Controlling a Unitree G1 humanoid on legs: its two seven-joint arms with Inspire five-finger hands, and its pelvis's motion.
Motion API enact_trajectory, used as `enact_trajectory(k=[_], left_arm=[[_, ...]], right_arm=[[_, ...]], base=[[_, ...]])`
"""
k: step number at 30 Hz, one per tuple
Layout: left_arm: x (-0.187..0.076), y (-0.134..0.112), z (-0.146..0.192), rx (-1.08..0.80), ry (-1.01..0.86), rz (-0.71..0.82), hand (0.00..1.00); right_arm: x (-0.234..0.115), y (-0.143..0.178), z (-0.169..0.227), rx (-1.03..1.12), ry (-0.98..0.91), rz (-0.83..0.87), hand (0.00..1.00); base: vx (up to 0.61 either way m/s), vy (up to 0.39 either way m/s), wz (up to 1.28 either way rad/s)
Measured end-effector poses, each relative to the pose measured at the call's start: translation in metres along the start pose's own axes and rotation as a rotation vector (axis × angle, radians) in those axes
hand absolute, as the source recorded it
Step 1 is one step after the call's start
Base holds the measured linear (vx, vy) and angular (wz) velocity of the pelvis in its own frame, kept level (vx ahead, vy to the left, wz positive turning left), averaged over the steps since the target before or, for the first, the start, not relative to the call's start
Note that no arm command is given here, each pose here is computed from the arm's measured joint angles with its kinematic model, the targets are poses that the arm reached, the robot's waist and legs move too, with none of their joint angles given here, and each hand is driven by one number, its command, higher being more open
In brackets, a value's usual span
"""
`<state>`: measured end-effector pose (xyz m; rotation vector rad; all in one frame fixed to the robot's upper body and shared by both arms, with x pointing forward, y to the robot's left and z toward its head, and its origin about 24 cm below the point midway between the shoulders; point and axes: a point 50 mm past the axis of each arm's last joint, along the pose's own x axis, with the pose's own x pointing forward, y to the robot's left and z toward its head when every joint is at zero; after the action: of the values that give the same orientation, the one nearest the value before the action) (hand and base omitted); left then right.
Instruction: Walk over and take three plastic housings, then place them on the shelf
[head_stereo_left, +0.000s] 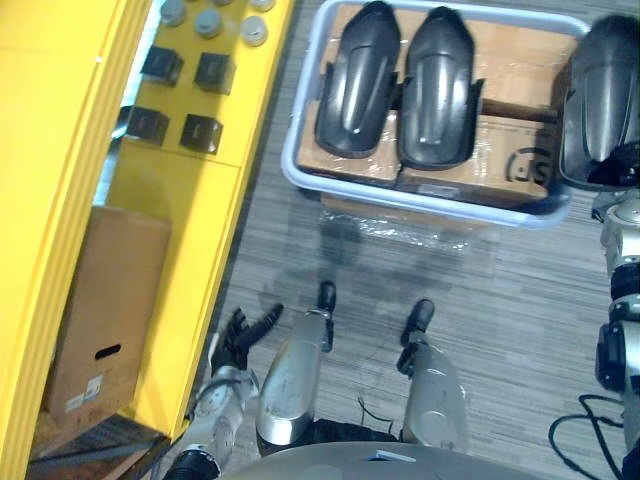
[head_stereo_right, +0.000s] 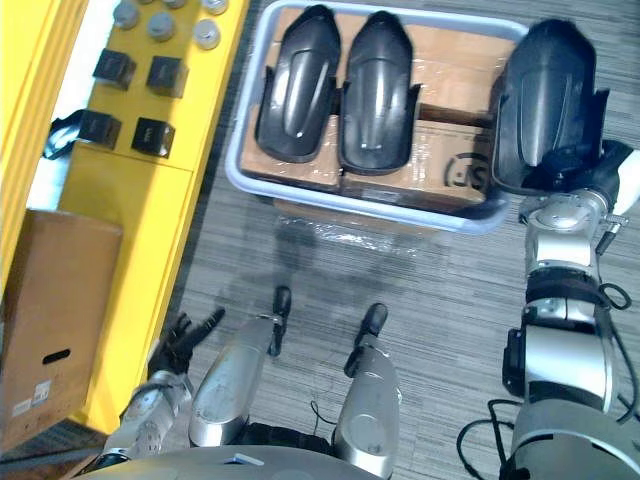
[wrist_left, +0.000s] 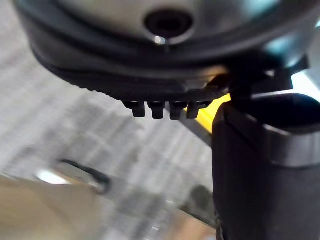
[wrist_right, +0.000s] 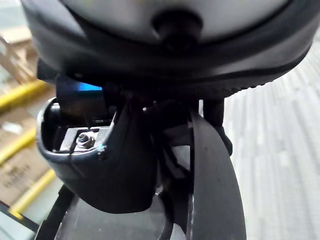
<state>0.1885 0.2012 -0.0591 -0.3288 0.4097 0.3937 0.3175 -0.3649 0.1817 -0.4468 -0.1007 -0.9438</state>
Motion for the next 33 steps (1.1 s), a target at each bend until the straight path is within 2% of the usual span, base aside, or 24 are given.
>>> enact_trajectory(k=[2, 4, 7, 11, 16, 22, 26, 33], left_arm=[[-0.002, -0.009, 0.051, -0.083, -0.212, -0.012, 1.00], [-0.010, -0.015, 0.083, -0.125, -0.350, -0.040, 1.00], [-0.020, -0.029, 0.103, -0.139, -0.449, -0.122, 1.00], [-0.029, -0.052, 0.108, -0.226, -0.458, -0.276, 1.00], [-0.043, -0.095, 0.099, -0.384, -0.330, -0.560, 1.00], [-0.053, -0.137, 0.103, -0.356, -0.324, -0.761, 1.00], [-0.053, -0.145, 0.105, -0.291, -0.352, -0.768, 1.00], [-0.041, -0.141, 0.089, -0.248, -0.296, -0.690, 1.00]], right_arm=[[-0.033, 0.006, 0.003, 0.022, -0.141, 0.007, 0.00], [-0.062, 0.017, -0.003, 0.031, -0.191, 0.012, 0.00], [-0.092, 0.027, -0.019, 0.031, -0.193, 0.008, 0.00], [-0.115, 0.040, -0.022, 0.031, -0.232, 0.037, 0.00], [-0.143, 0.054, 0.004, 0.154, -0.407, 0.120, 0.00], [-0.192, 0.085, 0.021, 0.313, -0.470, 0.310, 0.00], [-0.214, 0.100, 0.028, 0.351, -0.478, 0.436, 0.00], [-0.239, 0.113, 0.033, 0.432, -0.438, 0.566, 0.00]], base=[[0.11, -0.031, -0.13], [0.13, -0.059, -0.06], [0.15, -0.040, 0.03], [0.10, -0.005, 0.05], [0.03, 0.032, -0.01], [-0.03, 0.024, -0.06], [-0.08, 0.000, -0.03], [-0.07, -0.003, -0.04]])
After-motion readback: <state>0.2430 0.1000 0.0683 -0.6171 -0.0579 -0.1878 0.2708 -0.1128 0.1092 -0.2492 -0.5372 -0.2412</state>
